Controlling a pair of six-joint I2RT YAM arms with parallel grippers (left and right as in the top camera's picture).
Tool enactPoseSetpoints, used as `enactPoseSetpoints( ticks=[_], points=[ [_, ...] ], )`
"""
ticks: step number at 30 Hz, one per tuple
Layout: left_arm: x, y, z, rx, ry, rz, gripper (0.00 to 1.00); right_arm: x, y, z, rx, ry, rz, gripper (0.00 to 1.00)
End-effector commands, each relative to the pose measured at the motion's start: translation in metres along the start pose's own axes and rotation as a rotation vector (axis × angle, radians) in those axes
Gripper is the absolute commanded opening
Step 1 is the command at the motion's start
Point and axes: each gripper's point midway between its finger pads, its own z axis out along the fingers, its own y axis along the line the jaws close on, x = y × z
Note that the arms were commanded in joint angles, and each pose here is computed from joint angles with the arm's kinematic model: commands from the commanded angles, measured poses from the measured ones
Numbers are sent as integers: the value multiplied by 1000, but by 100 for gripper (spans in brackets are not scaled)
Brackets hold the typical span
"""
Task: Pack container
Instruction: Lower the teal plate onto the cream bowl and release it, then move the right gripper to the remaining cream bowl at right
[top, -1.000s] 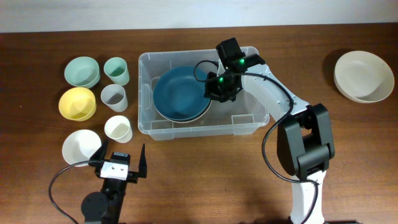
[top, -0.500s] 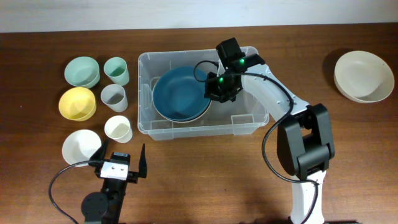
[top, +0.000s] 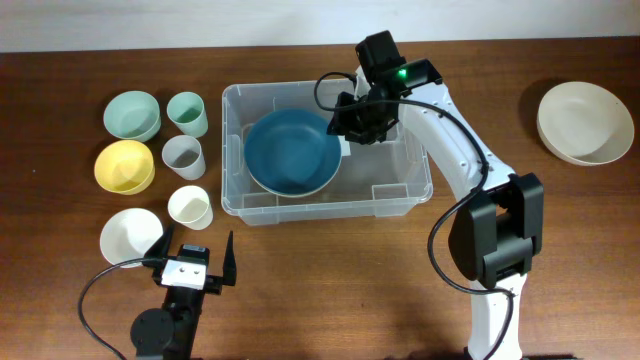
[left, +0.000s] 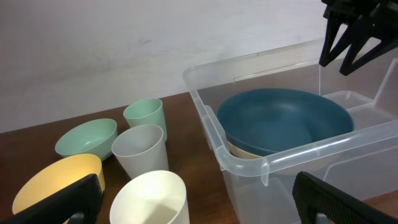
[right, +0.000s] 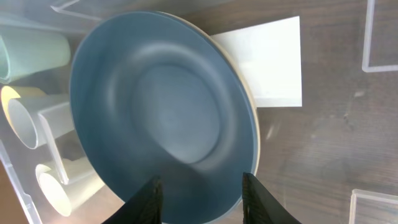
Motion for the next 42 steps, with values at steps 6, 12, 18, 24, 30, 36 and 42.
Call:
enactPoseSetpoints(
  ticks=[6, 12, 18, 24, 30, 36, 42],
  points=[
    [2, 2, 0, -11, 3, 9, 99, -9, -15, -10, 95, -55, -24, 33],
    [2, 2, 0, -11, 3, 9, 100, -30, -18, -48, 88, -122, -42, 37],
    [2, 2, 0, -11, 3, 9, 99, -67, -66, -142, 228, -276, 56, 71],
    [2, 2, 0, -11, 3, 9, 100, -87, -156, -245, 302, -432, 280, 95],
    [2, 2, 0, -11, 3, 9, 99, -72, -280, -293, 376, -465, 588, 99],
    [2, 2, 0, -11, 3, 9, 99, -44, -361, -286, 408, -408, 768, 99],
    [2, 2, 0, -11, 3, 9, 99, -31, -414, -262, 412, -403, 873, 100]
  ],
)
